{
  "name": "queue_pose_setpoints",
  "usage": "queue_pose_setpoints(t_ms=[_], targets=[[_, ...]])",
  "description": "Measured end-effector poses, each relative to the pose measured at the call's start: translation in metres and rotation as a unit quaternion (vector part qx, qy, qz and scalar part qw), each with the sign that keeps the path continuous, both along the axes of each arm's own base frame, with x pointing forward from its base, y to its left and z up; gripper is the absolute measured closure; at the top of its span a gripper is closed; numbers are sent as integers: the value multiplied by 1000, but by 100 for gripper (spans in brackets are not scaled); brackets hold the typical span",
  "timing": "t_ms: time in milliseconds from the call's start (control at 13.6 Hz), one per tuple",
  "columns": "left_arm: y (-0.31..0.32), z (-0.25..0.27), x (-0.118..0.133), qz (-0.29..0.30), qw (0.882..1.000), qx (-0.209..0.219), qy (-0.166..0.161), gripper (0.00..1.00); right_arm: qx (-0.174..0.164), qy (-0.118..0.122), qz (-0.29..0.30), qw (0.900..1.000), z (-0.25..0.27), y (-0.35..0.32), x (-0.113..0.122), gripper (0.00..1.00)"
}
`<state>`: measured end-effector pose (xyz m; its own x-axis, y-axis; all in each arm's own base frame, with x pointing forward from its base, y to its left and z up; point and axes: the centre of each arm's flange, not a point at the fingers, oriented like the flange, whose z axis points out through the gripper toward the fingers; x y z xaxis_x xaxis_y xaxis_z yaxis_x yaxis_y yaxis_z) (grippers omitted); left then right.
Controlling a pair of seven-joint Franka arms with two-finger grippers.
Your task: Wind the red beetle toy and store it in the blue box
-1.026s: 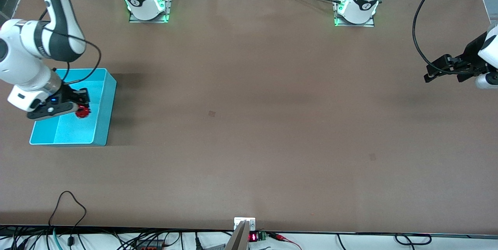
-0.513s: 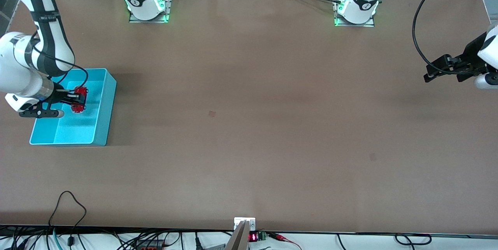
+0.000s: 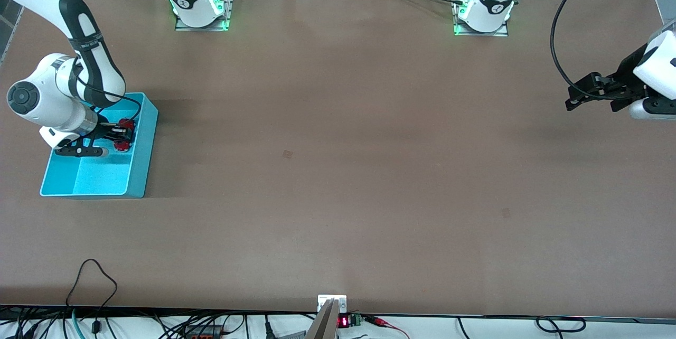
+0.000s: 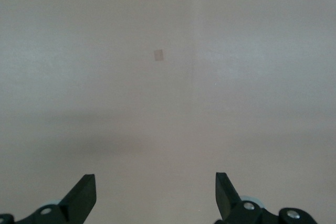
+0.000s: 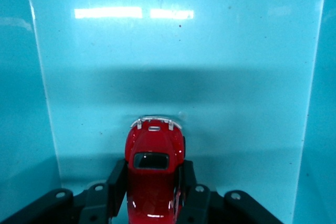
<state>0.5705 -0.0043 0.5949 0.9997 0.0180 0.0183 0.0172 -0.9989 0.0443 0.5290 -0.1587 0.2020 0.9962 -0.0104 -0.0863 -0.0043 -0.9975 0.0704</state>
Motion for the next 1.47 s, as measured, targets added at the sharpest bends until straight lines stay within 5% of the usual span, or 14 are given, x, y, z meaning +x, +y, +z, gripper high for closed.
queue_pose_setpoints(t_ms=[147,513,879,1466], targets=[[2,0,0,2,1000,0,1,0,0,1,0,1000,-1,0,0,48],[2,-2,-2,1,1000,0,9,0,7,-9,4,1000,68,1,27,0],[4,-2,-2,3,1000,0,11,0,22,-42,32,998,248,30,50,0],[2,-1,-2,2,1000,0,10,0,25,-12,49,998,406,102,28,0]])
